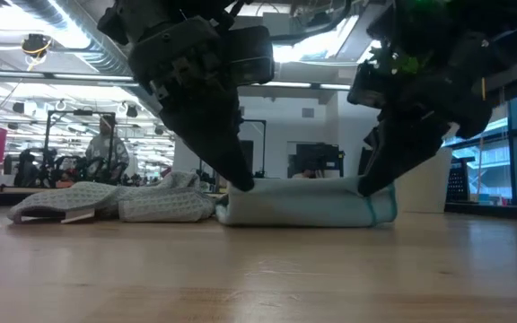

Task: Roll microfiber towels into tight, uniform cylinder then place into a basket
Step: Roll the blue towel

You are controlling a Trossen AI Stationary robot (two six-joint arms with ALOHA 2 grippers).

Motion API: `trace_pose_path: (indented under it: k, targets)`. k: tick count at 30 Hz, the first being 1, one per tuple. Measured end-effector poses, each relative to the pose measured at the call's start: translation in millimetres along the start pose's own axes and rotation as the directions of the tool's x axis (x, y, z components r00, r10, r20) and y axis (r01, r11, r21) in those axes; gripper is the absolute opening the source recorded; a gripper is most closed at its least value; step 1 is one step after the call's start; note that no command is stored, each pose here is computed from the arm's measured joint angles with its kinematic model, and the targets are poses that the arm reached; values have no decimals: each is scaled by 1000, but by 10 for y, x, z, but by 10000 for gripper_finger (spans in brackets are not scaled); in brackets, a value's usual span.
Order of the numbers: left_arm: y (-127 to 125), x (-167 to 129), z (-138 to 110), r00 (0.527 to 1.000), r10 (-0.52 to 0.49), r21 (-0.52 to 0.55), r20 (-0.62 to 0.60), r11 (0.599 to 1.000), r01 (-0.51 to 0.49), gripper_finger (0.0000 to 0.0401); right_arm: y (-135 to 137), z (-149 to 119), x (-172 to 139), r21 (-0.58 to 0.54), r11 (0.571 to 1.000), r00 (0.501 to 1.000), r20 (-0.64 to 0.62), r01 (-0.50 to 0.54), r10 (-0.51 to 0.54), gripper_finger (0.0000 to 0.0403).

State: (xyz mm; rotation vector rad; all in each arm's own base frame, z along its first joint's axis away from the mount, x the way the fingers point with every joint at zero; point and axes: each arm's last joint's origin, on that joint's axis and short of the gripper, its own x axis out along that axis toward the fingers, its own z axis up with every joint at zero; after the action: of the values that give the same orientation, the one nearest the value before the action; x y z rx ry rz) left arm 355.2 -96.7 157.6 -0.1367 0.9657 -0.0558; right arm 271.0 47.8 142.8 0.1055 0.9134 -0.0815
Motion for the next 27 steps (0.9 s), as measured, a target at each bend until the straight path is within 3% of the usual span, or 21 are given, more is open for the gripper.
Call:
trace_pose_path:
  k: [21, 27]
  targets:
    - [12, -30, -11, 999, 36, 2, -6, 999, -36, 0, -177, -57, 293, -21, 1000, 998, -68, -8, 6, 15]
    - [130, -55, 33, 996, 86, -114, 9, 990, -84, 0, -180, -64, 295, -19, 1000, 997, -72, -7, 5, 15]
